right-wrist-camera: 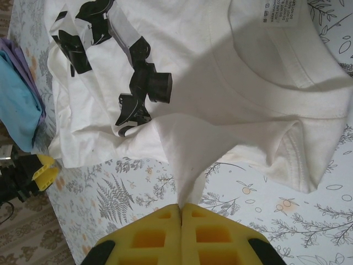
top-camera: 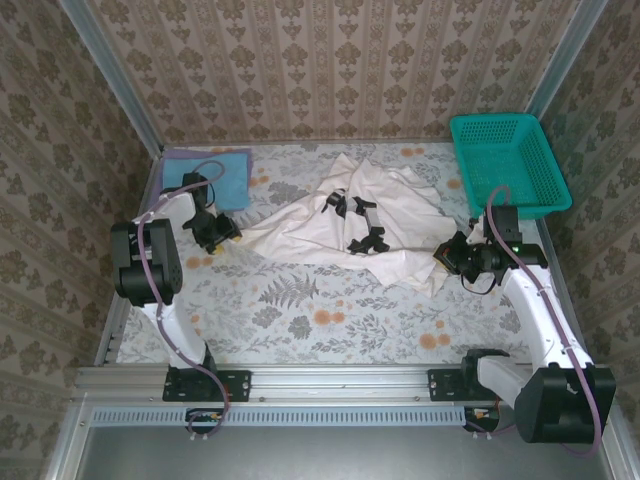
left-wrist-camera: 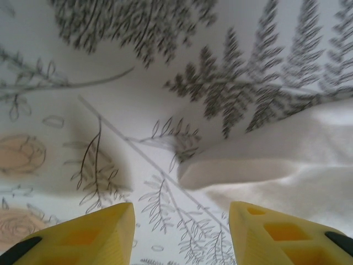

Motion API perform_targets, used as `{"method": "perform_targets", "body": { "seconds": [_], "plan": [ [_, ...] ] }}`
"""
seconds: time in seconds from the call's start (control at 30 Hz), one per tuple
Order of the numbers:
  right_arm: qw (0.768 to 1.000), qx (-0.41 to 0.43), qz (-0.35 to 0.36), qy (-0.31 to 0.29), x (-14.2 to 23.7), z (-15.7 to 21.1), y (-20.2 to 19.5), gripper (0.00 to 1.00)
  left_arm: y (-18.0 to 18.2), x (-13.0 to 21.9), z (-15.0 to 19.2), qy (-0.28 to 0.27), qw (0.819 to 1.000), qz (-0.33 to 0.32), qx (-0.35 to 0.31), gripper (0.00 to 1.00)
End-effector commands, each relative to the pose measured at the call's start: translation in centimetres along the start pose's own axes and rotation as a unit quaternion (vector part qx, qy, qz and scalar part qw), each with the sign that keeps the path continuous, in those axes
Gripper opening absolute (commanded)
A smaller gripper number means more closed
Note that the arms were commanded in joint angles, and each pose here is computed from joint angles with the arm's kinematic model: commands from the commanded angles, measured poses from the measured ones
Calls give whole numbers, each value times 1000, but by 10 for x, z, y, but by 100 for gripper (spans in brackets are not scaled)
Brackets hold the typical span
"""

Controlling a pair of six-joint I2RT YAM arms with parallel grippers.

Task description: Fold and stack the t-shirts

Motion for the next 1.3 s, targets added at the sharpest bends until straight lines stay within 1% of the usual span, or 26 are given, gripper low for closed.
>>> {"method": "perform_targets", "body": {
  "seconds": [0.0,0.13,0.2,0.3,0.43,0.57,0.63,0.77,0.8,0.93,1.03,1.27],
  "plan": [
    [1000,-8,0,11,2,5,-4,0,-4,6,-11,-35,999,8,-29,49],
    [1000,-9,2,12,2,6,-5,0,-3,5,-16,-36,998,2,-44,45],
    [1000,-10,0,13,2,6,-5,0,-2,0,-16,-29,999,3,-43,41],
    [1000,-10,0,13,2,6,-5,0,-2,-5,-17,-30,999,6,-42,39],
    [1000,-11,1,14,2,6,-5,0,-3,-9,-19,-27,998,3,-50,33],
    [1000,-9,0,12,2,5,-4,0,-4,-9,-19,-26,998,3,-53,30],
    [1000,-9,1,10,2,5,-5,0,-4,-10,-19,-26,998,3,-53,25],
    [1000,-7,1,10,2,5,-4,0,-7,-7,-19,-31,998,1,-57,9],
    [1000,-6,2,10,3,5,-4,0,-8,-5,-20,-33,998,0,-57,6],
    [1000,-1,1,9,4,5,-2,0,-13,4,-21,-45,997,-1,-61,4],
    [1000,2,1,9,5,4,-1,0,-17,12,-22,-56,996,2,-63,0],
    [1000,13,-5,0,12,3,5,0,-30,38,-19,-92,993,15,-72,0]
  ]
}}
Point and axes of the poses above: each hand's point on the last joint's axis, 136 mm out from that joint toward the fingers, its own x axis back along the fingers, its own y axis along the line the jaws close on, z = x × y, the point moved 10 cm from there along x, back along the fingers, and after that the axes turned 15 degrees about -x, right-handed, at the moved point
